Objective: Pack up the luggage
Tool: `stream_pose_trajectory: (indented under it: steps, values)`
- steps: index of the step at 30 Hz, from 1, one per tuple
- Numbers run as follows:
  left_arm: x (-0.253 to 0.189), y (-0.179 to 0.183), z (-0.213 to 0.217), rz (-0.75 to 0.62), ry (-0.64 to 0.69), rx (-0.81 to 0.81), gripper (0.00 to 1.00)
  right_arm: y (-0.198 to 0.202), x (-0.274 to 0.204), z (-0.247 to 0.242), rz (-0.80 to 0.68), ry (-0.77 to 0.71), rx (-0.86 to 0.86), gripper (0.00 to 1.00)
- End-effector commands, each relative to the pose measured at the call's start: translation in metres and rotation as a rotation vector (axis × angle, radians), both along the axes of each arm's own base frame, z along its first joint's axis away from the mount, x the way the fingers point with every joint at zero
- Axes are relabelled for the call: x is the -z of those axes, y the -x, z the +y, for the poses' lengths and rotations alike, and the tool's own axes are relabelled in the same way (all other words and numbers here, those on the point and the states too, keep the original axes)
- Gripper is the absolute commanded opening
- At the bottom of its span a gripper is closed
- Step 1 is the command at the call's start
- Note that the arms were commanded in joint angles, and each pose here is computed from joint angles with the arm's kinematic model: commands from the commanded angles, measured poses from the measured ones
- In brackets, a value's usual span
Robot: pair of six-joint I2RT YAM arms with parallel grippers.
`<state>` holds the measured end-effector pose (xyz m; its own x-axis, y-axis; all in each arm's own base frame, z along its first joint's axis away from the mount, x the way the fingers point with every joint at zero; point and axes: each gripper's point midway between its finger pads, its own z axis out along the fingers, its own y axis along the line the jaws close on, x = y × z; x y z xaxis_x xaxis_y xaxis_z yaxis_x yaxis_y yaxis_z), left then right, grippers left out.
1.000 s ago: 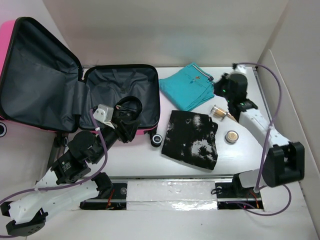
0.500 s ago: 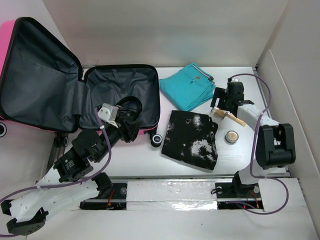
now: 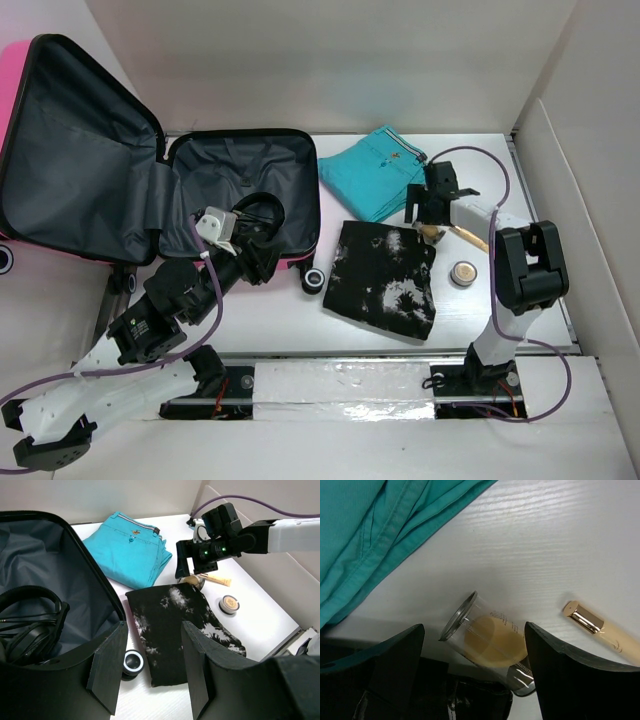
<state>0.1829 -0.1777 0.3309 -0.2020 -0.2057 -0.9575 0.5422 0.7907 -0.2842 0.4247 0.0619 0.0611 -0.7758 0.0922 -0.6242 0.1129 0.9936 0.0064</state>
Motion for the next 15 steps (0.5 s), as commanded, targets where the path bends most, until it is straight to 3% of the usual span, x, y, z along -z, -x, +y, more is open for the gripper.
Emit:
stream_pose_trajectory:
  steps: [1,10,13,15]
  values:
    - [-0.011,0.001,-0.003,-0.029,0.037,0.012,0.44,0.003,-0.004,-0.003,0.007,0.029,0.022,0.86]
    - [-0.013,0.001,-0.002,-0.033,0.042,0.015,0.44,0.017,0.004,-0.011,0.041,0.055,0.049,0.83]
    - [-0.012,0.002,-0.003,-0.032,0.041,0.016,0.43,0.019,0.008,-0.015,0.054,0.050,0.059,0.77]
    - [-0.012,0.001,-0.003,-0.032,0.041,0.018,0.43,0.017,0.008,-0.022,0.041,0.036,0.092,0.68]
